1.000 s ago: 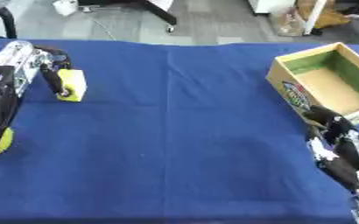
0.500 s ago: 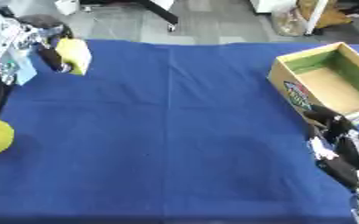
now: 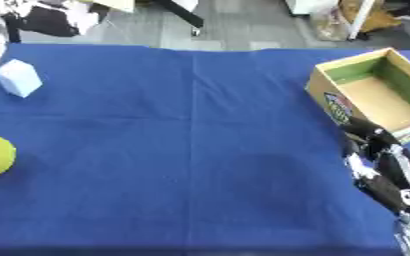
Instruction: Pick up the objects with one hand, pass them to the other hand, and then place them into the box on the other side of the table.
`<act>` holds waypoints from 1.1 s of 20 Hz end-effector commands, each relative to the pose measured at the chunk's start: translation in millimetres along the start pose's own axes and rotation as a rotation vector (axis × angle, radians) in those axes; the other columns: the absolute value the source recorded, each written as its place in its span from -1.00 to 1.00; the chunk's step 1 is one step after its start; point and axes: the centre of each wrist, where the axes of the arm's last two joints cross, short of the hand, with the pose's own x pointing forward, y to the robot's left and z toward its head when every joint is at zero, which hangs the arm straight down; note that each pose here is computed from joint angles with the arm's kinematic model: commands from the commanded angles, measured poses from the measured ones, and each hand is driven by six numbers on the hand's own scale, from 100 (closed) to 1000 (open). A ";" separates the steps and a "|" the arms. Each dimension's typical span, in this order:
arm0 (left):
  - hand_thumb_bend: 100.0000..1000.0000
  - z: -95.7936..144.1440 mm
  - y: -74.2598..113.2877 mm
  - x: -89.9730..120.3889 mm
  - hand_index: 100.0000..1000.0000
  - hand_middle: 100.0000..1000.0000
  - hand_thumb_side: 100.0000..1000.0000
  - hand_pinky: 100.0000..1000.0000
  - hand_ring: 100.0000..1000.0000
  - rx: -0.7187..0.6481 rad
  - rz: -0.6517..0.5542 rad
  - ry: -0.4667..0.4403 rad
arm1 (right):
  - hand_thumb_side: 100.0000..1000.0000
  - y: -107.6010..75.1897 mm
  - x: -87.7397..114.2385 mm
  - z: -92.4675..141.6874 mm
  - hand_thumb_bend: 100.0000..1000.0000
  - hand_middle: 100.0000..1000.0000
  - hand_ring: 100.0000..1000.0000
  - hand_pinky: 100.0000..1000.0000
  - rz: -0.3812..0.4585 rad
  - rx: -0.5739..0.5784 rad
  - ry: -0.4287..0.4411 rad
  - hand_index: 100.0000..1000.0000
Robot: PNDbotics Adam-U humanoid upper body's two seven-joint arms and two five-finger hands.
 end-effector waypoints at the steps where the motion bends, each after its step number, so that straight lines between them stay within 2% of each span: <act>1: -0.72 3.9 -11.2 25.1 -0.07 -0.38 -1.00 0.04 -0.29 0.135 0.241 -0.149 | -0.42 -6.4 7.3 -5.2 -1.00 0.45 0.74 0.64 0.021 -0.005 -0.031 0.69; 4: -0.69 12.4 -38.7 28.8 -0.07 -0.37 -1.00 0.04 -0.28 0.228 0.449 -0.190 | -0.42 -6.8 7.9 -5.9 -1.00 0.45 0.74 0.64 0.022 -0.008 -0.036 0.69; 6: -0.66 17.3 -57.4 24.6 -0.07 -0.37 -1.00 0.04 -0.28 0.274 0.560 -0.181 | -0.47 -7.9 10.0 -8.0 -1.00 0.44 0.73 0.64 0.030 -0.012 -0.048 0.68; 11: -0.58 28.4 -93.8 12.2 -0.07 -0.37 -1.00 0.04 -0.28 0.267 0.704 -0.126 | -0.66 -18.0 29.6 -28.0 -1.00 0.44 0.71 0.63 0.141 0.017 -0.137 0.67; 16: -0.52 38.0 -119.0 7.8 -0.07 -0.36 -1.00 0.05 -0.28 0.188 0.775 -0.067 | -0.97 -25.8 72.1 -62.0 -1.00 0.43 0.67 0.61 0.293 0.074 -0.309 0.65; 19: -0.50 42.5 -129.3 6.0 -0.06 -0.36 -1.00 0.05 -0.28 0.132 0.791 -0.034 | -1.00 -24.2 101.1 -78.4 -1.00 0.44 0.66 0.61 0.389 0.123 -0.427 0.68; 20: -0.38 43.9 -132.0 5.5 -0.06 -0.36 -1.00 0.05 -0.28 0.114 0.794 -0.023 | -0.96 -23.3 110.9 -83.1 -1.00 0.45 0.65 0.60 0.421 0.141 -0.469 0.68; 21: -0.49 45.4 -134.6 4.8 -0.06 -0.36 -1.00 0.05 -0.28 0.096 0.798 -0.011 | -1.00 -22.5 120.8 -87.5 -1.00 0.46 0.65 0.60 0.456 0.159 -0.512 0.69; 22: -0.48 47.1 -136.8 3.8 -0.06 -0.36 -1.00 0.05 -0.28 0.080 0.801 0.001 | -1.00 -21.7 130.1 -91.3 -1.00 0.47 0.64 0.60 0.488 0.172 -0.552 0.68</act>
